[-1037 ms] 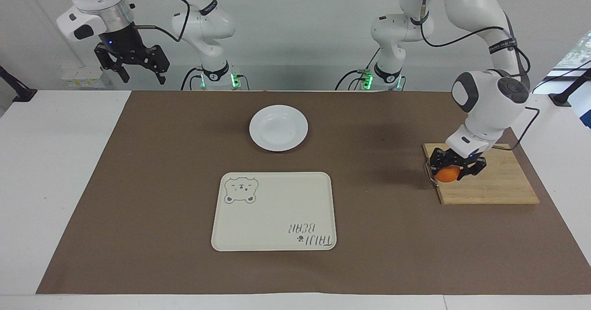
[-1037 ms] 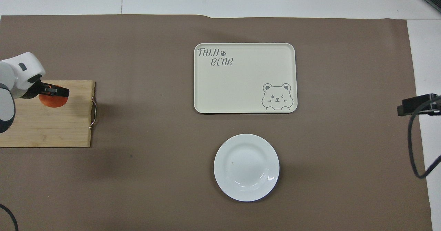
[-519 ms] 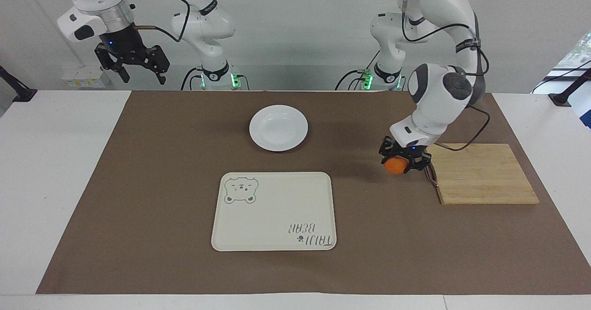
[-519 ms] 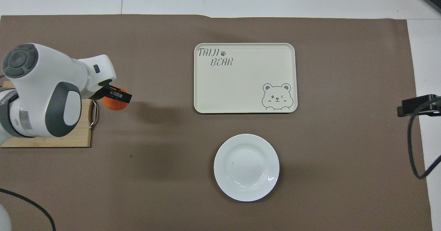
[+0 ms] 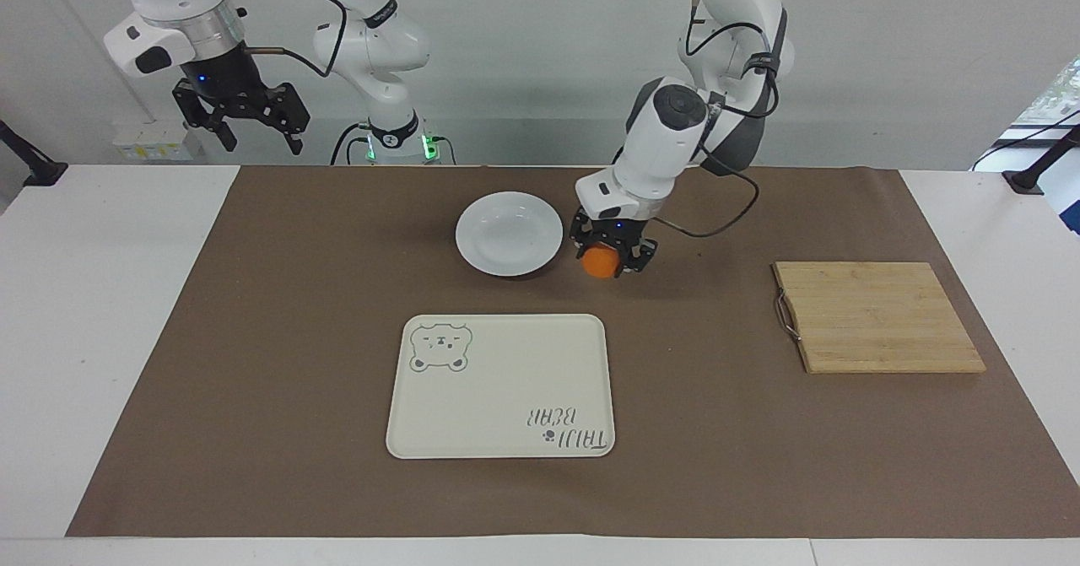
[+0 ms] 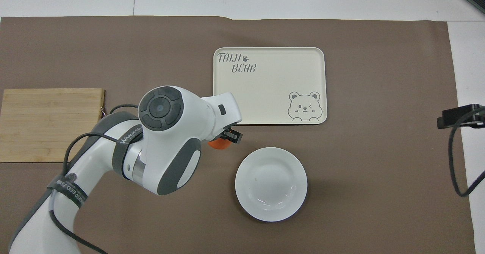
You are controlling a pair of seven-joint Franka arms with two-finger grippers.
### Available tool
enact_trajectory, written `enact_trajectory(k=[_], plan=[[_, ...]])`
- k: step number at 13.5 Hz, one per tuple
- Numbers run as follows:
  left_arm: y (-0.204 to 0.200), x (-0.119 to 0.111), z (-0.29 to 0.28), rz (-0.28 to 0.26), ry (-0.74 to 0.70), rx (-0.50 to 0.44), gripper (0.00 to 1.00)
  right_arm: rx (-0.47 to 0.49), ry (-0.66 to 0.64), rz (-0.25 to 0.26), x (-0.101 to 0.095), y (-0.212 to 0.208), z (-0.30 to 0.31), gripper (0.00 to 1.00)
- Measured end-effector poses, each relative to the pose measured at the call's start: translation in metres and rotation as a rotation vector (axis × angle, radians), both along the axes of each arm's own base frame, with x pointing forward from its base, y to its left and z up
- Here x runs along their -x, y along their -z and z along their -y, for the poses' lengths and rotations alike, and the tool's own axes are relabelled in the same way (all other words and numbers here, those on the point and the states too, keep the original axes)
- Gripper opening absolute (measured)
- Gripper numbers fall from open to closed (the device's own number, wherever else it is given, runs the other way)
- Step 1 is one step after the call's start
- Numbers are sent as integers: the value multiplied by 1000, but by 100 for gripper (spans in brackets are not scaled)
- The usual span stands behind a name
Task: Place orange and plate with both arms
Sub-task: 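Carry the orange with the left gripper over the white plate, then release the orange onto the plate and withdraw the left gripper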
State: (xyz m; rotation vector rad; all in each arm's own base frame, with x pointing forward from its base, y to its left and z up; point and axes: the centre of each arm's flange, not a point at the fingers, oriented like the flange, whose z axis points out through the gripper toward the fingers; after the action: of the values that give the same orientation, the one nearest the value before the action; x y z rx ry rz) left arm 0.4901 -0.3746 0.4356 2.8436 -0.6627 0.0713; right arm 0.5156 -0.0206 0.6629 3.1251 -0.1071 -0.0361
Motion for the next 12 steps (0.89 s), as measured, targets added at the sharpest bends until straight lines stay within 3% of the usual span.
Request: enact_trajectory(k=[4, 7, 12], plan=[[8, 50, 62, -113, -177, 43, 74, 0, 0, -1, 0, 0, 0, 100], [38, 86, 103, -146, -218, 37, 74, 0, 0, -1, 0, 0, 0, 100], [72, 102, 121, -174, -203, 14, 74, 0, 5, -2, 1, 1, 3, 100]])
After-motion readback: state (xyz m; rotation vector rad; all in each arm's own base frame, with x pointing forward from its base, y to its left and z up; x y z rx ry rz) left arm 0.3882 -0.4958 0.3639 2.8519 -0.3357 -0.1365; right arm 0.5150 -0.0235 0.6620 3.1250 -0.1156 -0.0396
